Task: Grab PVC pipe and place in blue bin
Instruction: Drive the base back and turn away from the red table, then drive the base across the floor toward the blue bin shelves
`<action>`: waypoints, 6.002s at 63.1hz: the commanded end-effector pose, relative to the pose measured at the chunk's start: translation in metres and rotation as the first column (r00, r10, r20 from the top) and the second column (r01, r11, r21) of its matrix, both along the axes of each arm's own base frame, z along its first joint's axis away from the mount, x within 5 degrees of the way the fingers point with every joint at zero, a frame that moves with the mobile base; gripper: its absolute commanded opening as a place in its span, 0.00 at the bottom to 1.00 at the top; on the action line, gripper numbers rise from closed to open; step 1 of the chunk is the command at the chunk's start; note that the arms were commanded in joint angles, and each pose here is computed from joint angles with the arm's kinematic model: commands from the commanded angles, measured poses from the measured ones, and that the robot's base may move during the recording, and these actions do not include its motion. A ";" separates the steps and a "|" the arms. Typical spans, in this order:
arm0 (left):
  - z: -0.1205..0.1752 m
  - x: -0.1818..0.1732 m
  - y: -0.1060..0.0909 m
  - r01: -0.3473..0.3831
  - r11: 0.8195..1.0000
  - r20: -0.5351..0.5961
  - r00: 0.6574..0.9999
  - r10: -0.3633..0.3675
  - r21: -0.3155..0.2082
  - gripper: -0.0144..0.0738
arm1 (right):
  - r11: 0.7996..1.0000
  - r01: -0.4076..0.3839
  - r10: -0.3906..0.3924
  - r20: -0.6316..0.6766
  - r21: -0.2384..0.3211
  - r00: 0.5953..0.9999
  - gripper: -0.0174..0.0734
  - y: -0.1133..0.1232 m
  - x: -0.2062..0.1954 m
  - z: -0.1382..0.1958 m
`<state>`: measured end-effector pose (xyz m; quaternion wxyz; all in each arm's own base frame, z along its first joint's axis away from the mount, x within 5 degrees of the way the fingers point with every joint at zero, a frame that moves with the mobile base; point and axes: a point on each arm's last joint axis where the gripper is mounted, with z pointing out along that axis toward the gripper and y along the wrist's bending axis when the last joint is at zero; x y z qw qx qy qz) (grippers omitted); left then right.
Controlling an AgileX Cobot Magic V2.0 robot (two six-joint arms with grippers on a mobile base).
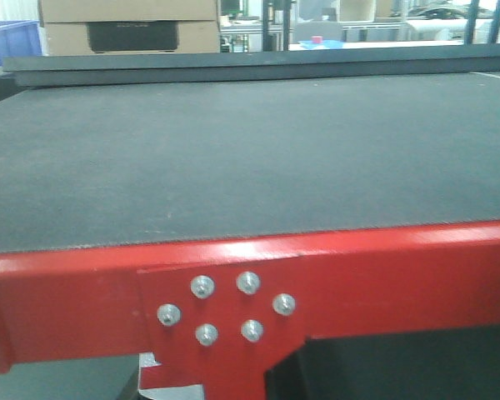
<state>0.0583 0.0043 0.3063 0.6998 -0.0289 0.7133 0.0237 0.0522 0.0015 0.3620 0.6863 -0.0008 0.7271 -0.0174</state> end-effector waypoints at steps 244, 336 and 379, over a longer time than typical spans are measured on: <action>0.002 0.000 0.000 0.002 1.000 0.026 1.000 -0.002 0.001 0.04 | 1.000 0.008 -0.007 0.025 -0.012 1.000 0.01 -0.001 0.000 0.002; 0.002 0.000 0.000 0.000 1.000 0.026 1.000 0.000 0.000 0.04 | 1.000 0.008 -0.007 0.025 -0.012 1.000 0.01 -0.001 0.000 0.002; 0.002 0.000 0.000 0.000 1.000 0.026 1.000 0.000 0.000 0.04 | 1.000 0.008 -0.007 0.025 -0.012 1.000 0.01 -0.001 0.000 0.002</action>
